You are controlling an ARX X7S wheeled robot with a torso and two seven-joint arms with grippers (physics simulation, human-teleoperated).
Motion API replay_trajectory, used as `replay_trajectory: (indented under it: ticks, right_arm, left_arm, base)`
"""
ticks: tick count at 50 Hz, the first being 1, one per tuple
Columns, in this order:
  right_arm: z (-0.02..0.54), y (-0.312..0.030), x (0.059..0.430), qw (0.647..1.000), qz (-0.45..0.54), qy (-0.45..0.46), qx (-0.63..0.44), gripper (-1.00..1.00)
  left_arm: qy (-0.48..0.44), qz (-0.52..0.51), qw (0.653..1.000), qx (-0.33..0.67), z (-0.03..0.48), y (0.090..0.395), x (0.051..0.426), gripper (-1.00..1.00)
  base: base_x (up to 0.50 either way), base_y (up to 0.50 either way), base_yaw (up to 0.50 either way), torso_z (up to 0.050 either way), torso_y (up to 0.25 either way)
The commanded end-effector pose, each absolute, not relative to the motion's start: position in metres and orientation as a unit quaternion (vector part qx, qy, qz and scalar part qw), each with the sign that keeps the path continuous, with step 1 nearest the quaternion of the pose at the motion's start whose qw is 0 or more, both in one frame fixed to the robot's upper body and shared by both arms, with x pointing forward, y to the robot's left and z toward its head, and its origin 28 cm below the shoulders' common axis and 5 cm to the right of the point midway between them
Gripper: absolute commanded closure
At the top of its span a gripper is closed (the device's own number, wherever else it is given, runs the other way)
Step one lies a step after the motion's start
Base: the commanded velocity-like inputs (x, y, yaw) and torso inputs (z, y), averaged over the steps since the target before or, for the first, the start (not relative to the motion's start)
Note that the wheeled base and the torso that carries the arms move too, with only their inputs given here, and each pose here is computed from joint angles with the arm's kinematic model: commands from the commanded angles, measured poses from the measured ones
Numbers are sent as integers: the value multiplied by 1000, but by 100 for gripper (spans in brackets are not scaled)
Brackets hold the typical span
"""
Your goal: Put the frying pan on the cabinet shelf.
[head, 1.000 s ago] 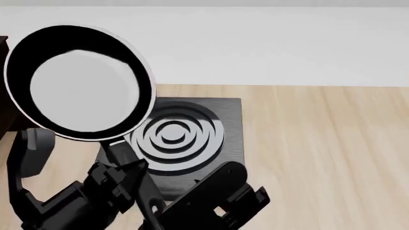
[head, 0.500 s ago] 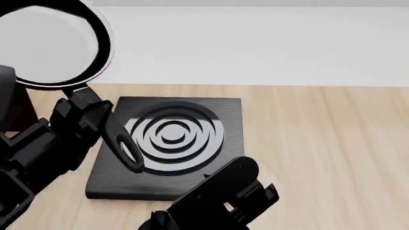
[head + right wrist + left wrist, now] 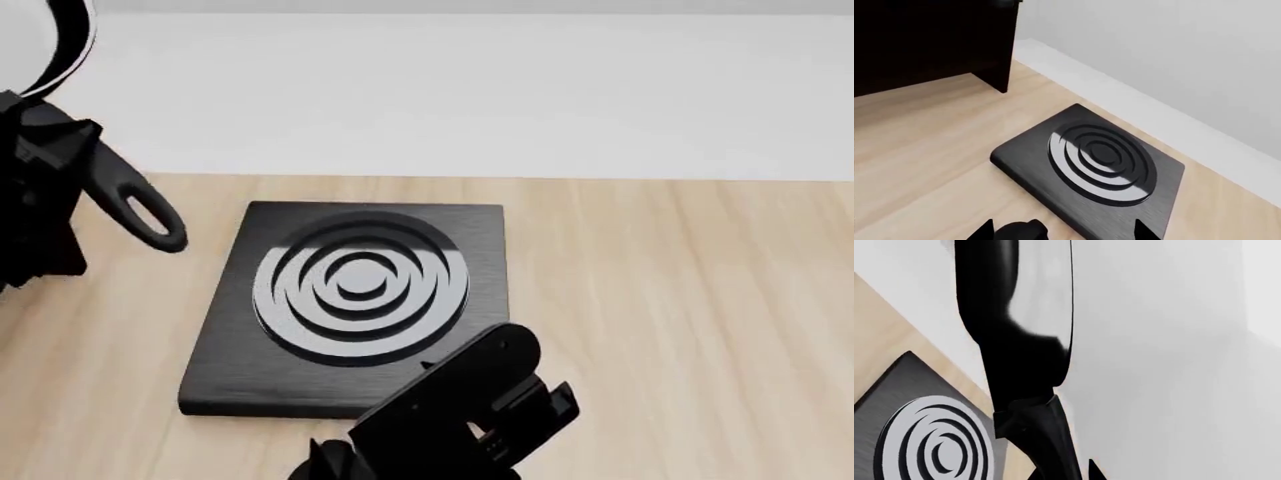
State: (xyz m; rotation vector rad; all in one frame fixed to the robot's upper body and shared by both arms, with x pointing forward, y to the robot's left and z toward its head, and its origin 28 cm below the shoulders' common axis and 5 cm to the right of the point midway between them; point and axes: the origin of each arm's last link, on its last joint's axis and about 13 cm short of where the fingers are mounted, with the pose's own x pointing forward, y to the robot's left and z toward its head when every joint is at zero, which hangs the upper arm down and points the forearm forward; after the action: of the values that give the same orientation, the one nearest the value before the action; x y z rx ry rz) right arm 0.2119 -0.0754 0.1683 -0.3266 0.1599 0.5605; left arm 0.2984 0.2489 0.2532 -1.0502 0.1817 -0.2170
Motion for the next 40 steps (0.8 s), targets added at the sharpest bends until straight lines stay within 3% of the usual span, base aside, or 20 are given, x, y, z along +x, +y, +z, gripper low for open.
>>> replay_trajectory:
  ticks: [1, 15, 40]
  right_arm:
    - [168, -75, 212, 944, 277, 78, -159, -100]
    - [166, -75, 213, 943, 280, 83, -161, -100]
    - [164, -76, 213, 943, 279, 87, -160, -100]
  left_arm:
    - [42, -100, 828, -549, 268, 276, 295, 100]
    - [19, -82, 802, -592, 273, 303, 301, 100]
    - [-34, -68, 774, -629, 243, 334, 269, 100]
  base:
    - [0, 0, 0, 0, 0]
    - [0, 0, 0, 1, 2]
    - [0, 0, 0, 0, 2]
